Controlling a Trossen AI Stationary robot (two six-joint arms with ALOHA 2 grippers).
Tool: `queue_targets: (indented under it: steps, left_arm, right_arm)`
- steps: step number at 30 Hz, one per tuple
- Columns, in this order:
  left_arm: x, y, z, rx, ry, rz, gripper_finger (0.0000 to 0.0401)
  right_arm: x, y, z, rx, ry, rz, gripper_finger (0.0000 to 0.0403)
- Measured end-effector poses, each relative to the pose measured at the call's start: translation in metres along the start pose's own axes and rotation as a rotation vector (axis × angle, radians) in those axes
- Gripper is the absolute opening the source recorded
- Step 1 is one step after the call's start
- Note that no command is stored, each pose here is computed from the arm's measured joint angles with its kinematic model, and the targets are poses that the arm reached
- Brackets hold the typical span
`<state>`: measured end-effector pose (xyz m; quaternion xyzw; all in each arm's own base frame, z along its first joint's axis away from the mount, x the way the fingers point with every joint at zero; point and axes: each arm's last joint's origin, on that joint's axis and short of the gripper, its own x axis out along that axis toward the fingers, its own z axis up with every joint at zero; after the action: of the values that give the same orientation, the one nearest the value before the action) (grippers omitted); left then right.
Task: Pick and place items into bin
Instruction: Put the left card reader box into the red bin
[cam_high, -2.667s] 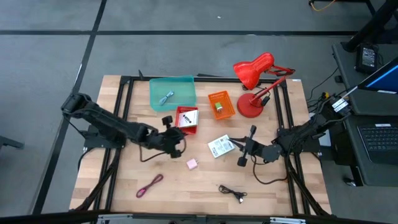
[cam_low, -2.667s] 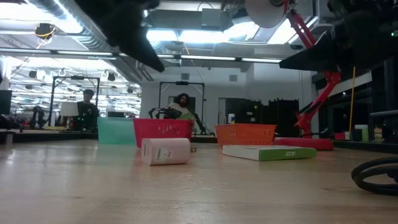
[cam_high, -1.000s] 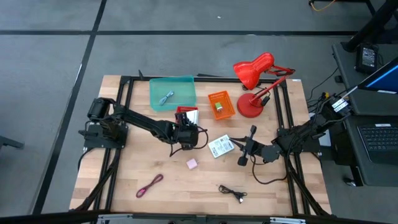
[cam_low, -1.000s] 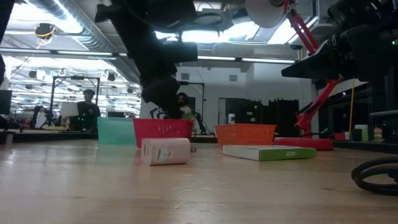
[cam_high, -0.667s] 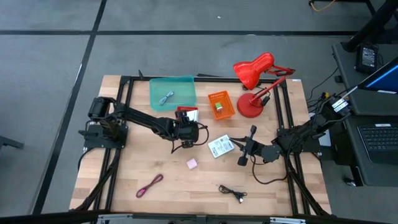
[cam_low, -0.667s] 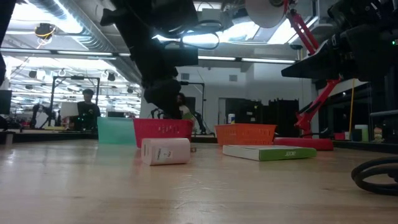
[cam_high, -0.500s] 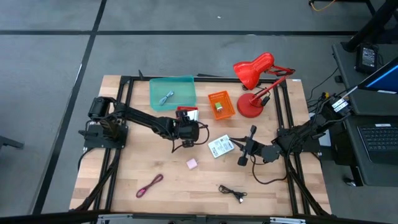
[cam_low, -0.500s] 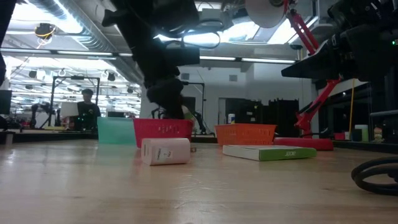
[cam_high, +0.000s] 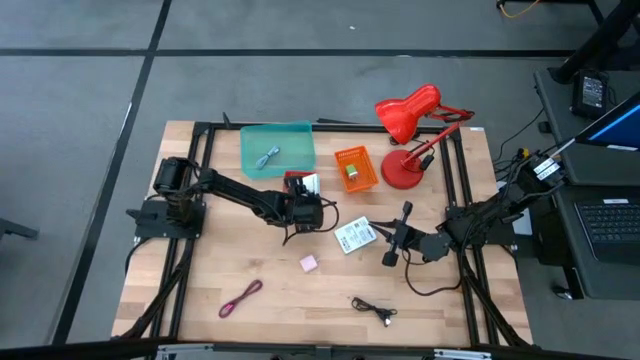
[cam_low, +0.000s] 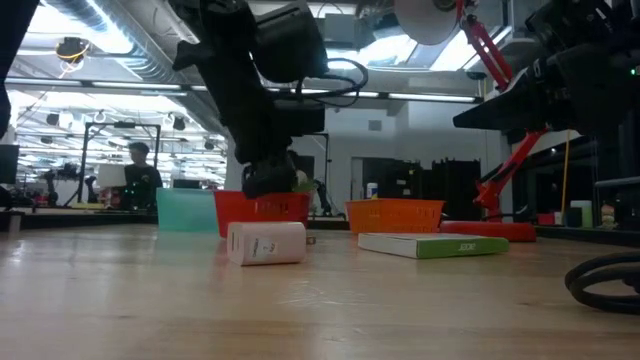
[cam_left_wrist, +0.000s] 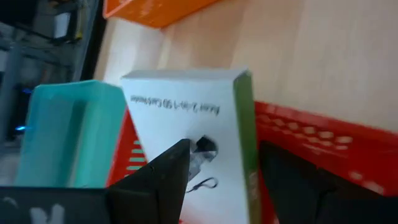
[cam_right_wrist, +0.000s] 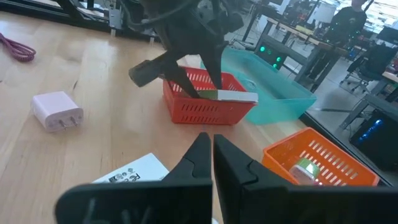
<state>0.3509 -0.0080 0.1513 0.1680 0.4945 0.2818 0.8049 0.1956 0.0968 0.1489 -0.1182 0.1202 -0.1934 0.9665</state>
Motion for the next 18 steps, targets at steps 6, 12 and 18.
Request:
queue_targets:
  steps: [6, 12, 18]
  left_arm:
    - [0.0000, 0.0010, 0.0015, -0.014, -0.020, 0.058, 0.0189]
    - [0.0001, 0.0014, 0.0015, -0.029, -0.021, 0.065, 0.0189]
    - [0.0000, 0.0015, 0.0015, -0.031, -0.021, 0.065, 0.0182]
  right_arm:
    - [0.0020, -0.0017, -0.0003, 0.004, 0.005, -0.011, 0.0000]
    - [0.0023, -0.0020, -0.0005, 0.005, 0.006, -0.013, 0.0000]
    - [0.0023, -0.0020, -0.0005, 0.005, 0.006, -0.013, 0.0000]
